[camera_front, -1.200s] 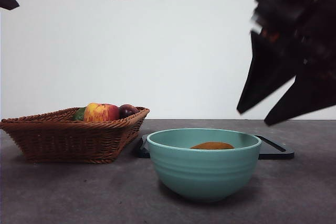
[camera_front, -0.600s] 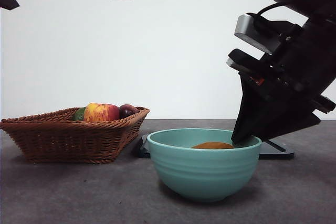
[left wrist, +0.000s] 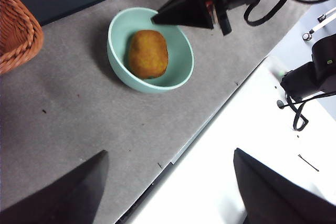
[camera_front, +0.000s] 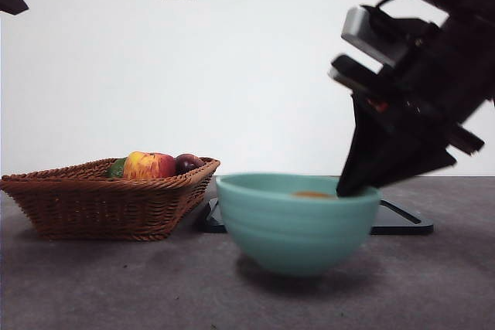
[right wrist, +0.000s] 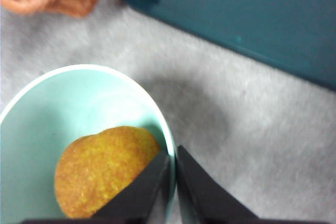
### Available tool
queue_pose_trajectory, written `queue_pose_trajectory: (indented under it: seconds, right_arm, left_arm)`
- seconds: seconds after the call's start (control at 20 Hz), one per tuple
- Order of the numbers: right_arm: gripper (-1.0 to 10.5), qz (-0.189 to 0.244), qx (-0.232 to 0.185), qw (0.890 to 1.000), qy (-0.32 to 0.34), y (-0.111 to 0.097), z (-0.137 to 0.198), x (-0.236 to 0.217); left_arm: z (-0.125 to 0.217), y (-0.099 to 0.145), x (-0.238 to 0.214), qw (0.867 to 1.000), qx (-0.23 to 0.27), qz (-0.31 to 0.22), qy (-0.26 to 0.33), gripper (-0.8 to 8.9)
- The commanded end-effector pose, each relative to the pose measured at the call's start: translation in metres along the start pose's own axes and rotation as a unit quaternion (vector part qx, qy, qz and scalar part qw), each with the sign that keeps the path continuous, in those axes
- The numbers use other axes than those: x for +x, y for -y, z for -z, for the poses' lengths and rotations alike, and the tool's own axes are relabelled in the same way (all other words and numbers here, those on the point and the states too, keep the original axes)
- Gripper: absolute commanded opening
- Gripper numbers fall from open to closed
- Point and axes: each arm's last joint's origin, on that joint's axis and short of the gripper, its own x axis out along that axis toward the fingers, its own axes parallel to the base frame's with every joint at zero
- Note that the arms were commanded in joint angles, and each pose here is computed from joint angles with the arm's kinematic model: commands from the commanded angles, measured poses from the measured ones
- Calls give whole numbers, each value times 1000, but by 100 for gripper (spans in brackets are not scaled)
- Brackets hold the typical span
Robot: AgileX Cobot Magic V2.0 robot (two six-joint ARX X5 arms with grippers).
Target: Pick up the wifruite, put it on the bowl, pick up the plate, put it on desk
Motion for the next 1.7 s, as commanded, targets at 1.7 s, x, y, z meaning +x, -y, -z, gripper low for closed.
queue_pose_trajectory:
  seconds: [1.7]
  right_arm:
    - [231, 88, 5, 994, 62, 57, -121, 41]
  left_arm:
    - [-3, 1, -1, 1000, 9, 5, 6, 375]
